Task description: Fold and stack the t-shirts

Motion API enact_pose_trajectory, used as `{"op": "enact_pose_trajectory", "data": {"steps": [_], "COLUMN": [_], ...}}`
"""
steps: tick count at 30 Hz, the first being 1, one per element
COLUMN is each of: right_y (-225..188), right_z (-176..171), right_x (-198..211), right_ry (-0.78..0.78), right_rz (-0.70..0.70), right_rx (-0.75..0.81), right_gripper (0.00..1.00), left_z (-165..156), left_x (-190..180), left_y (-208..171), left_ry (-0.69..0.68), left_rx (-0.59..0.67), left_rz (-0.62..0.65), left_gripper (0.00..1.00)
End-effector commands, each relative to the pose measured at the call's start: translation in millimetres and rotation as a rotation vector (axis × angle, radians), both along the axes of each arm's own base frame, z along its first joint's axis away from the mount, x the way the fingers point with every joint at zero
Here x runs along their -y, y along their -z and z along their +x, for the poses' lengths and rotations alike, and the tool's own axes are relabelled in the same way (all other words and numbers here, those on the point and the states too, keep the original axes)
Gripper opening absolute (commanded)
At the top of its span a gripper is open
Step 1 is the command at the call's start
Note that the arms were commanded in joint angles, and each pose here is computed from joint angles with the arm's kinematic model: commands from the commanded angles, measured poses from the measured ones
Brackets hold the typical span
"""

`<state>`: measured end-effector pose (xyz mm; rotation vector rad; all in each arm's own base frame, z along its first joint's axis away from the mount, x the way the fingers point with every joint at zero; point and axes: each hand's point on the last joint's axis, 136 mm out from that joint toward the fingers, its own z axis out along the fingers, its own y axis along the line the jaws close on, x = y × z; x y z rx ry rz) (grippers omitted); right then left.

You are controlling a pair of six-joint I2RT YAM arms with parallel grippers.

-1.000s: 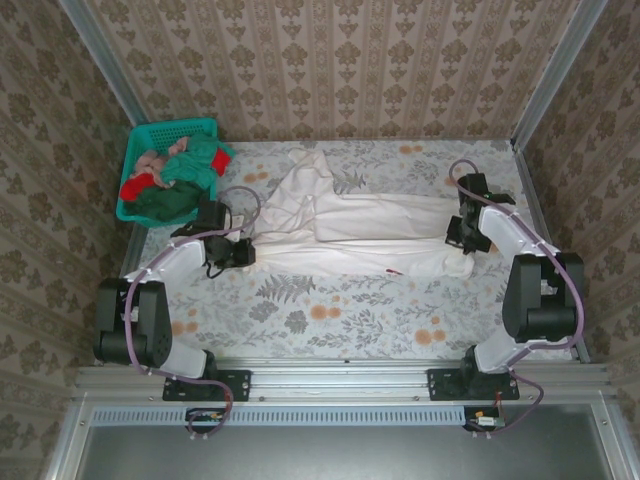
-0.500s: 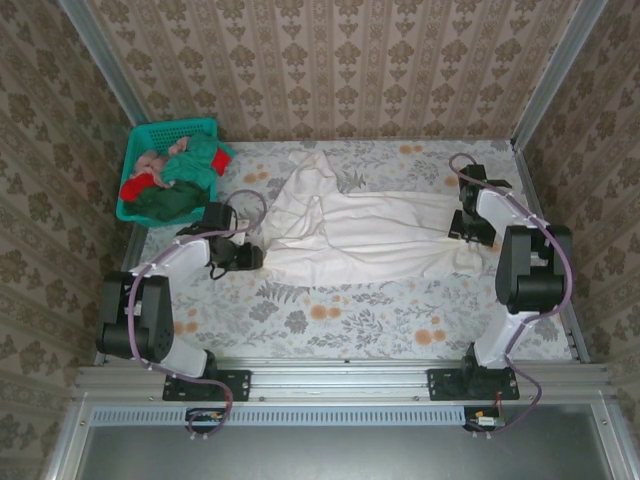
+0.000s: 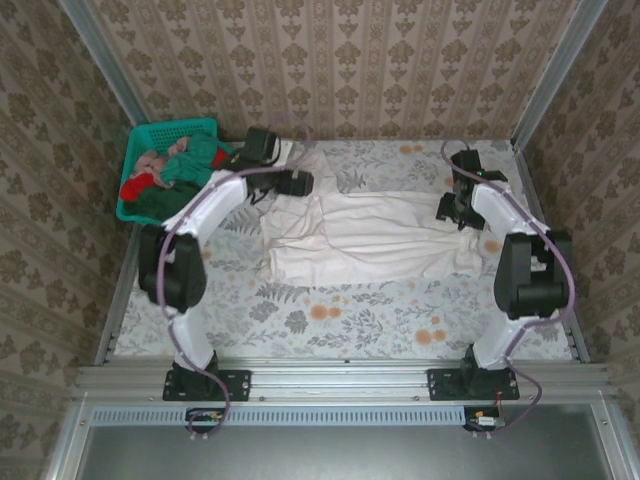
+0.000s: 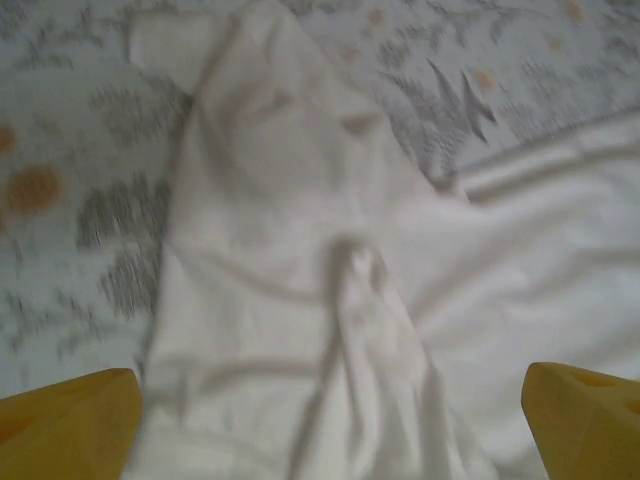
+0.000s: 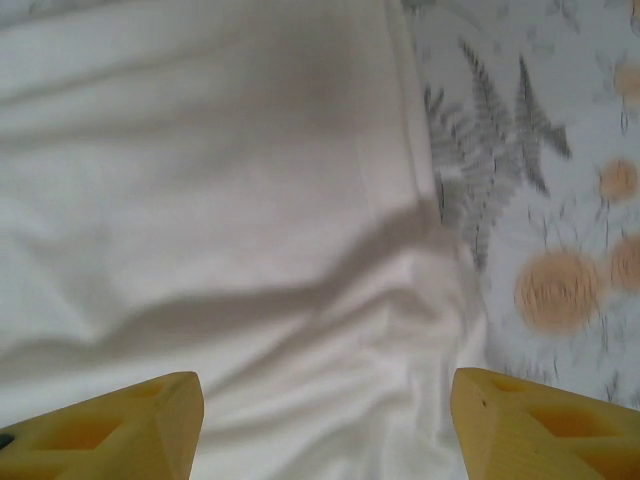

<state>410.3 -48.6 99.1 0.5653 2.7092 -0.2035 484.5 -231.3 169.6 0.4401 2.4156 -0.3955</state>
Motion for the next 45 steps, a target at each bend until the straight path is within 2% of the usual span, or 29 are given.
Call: {"op": "enact_pose_trajectory", "data": {"steps": [1,7,11,13,18,21,25,28,32,39,42,45], "right_y": [7,39,57,63,65,68,75,82,86,93,95,90], "right_z": [29,70,85,88,96,102,110,111,114,118,116,116], "right_x": [16,31,43,49,59,63,57,53,51,41,39,38], "right_ry": [0.017,0.027,0.053,0.066,0.081,0.084,0.068,0.067,0.056,0.051,0.051,0.05], "right_rz": [-0.003,0.047,0.062,0.054,0.071,0.09,0.147,0.168,0.185,0.248,0.257,0.26], "right_rx": [-0.004,-0.022,-0.04,-0.049,-0.02,-0.001,0.009,-0.004,0.0,0.013,0.007,0.02], "right_gripper": [0.68,0.69,0.68,0.68,0.67,0.67,0.63,0.54,0.46,0.29,0.19,0.1], "left_z": [31,97,125,134,157,165,166,166,166,156,152,151], "left_x": [-7,16,21,21,-1,-10,3,15,17,48,50,48], "left_y": [55,83,94,95,93,105,118,128,134,125,124,120], "left_ry": [-0.055,-0.114,-0.181,-0.205,-0.305,-0.339,-0.316,-0.288,-0.273,-0.159,-0.141,-0.133], "left_rx": [-0.09,-0.067,-0.03,-0.004,0.035,0.001,-0.04,-0.061,-0.075,-0.139,-0.142,-0.149], "left_rz": [0.128,0.116,0.046,0.017,-0.041,-0.11,-0.199,-0.251,-0.276,-0.431,-0.416,-0.427], "left_gripper": [1.0,1.0,0.92,0.87,0.9,0.91,0.8,0.7,0.7,0.6,0.45,0.25]}}
